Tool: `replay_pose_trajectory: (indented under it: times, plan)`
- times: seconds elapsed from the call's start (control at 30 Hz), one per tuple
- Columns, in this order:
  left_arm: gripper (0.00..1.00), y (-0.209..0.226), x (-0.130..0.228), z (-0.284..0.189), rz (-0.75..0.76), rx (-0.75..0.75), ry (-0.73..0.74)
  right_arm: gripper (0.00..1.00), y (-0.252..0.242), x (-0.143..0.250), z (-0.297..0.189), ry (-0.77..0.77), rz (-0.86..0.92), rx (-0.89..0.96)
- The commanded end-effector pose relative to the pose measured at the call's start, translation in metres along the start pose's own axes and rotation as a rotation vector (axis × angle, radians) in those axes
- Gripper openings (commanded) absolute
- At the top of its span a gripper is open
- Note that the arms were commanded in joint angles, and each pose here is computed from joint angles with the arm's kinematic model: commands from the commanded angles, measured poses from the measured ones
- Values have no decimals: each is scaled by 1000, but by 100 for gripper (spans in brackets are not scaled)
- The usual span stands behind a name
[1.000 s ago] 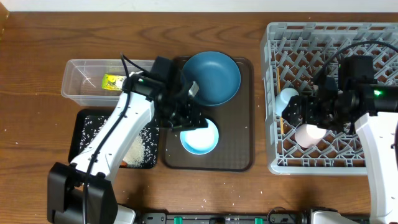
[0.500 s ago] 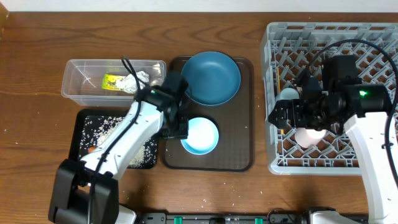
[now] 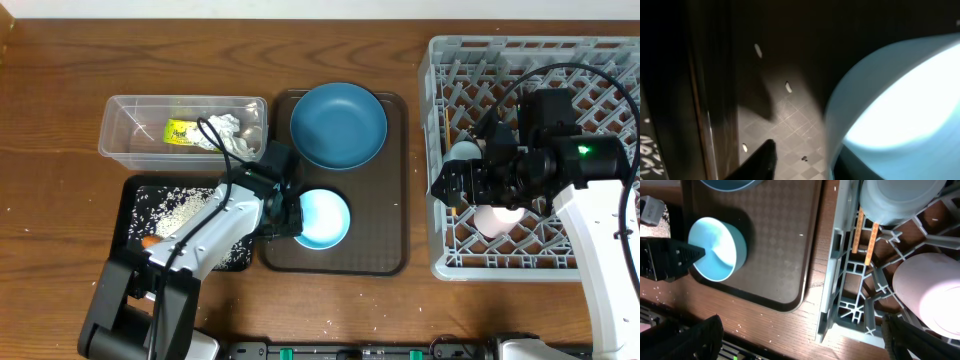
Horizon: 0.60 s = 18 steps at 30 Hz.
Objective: Sort waste into correct bins and load items into the dishwasher rack
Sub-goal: 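Lower the left gripper onto the small light-blue bowl and grasp it, then lift the light-blue bowl and grasp its rim with the right gripper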
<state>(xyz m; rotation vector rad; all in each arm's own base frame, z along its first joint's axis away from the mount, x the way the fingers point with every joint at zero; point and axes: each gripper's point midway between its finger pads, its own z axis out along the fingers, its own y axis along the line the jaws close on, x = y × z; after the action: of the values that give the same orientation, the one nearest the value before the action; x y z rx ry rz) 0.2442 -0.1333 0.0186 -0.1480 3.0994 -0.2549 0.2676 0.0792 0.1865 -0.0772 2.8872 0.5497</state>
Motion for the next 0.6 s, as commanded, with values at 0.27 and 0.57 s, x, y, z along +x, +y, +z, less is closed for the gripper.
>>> replay_pose_trajectory:
  times: [0.27,0.57]
  plan:
    - [6,-5,0,-5,5,21,-13,99,8,-1,-4,-10,-45,-5]
    - [6,-35,-1,-55,10,197,-90,95,24,9,1,31,-96,-23]
